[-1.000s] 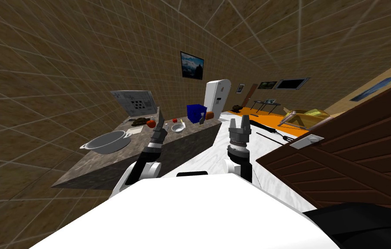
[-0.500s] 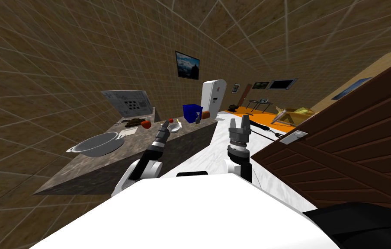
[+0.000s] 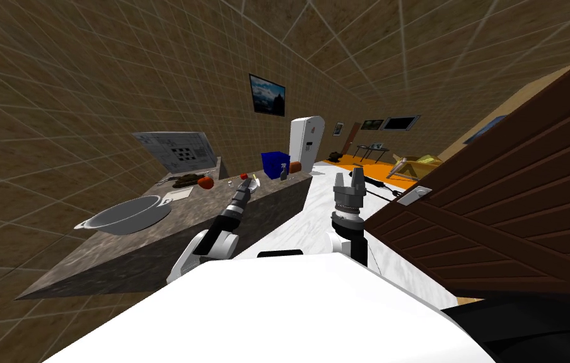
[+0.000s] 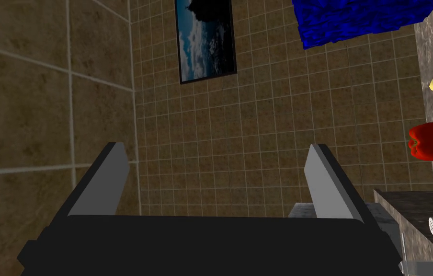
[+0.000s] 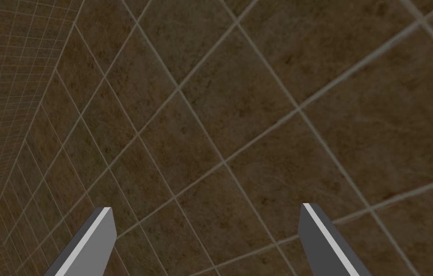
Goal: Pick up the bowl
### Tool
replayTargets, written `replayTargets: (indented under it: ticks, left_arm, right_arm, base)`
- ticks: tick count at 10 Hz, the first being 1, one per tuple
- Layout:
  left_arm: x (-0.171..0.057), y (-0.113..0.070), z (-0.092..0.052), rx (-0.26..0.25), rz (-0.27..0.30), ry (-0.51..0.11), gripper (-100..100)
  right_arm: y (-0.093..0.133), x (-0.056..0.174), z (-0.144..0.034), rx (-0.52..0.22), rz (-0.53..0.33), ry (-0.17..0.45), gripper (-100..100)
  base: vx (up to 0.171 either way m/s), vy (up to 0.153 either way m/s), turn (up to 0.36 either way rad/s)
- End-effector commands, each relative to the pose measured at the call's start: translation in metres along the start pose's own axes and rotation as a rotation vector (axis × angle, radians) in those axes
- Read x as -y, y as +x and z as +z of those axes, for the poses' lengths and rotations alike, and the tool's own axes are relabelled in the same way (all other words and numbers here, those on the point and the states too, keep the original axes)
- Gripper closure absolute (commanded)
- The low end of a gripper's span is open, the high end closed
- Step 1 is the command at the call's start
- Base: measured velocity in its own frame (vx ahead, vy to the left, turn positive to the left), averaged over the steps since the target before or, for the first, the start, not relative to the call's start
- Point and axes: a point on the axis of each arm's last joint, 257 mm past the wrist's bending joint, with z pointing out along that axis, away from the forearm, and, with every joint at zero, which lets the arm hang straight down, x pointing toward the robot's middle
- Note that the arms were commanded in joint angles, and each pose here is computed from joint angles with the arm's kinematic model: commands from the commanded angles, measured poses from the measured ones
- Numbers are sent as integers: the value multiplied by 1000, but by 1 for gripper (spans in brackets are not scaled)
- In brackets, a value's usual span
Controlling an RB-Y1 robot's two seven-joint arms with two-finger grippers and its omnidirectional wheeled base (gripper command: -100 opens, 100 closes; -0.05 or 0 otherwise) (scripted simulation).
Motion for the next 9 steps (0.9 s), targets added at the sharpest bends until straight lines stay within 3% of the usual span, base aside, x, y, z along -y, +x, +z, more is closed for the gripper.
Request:
replayTargets:
  ticks: [1,9]
  left_arm:
    - [-9,2,3,-7,4,-38,-100]
    - [-46,9,9,-30,31,-205,-100]
  right_arm:
    - [0,0,0,0,0,0,0]
    - [0,0,0,0,0,0,0]
  base:
    - [-4,-47,-41]
    - [-2,-33,-50]
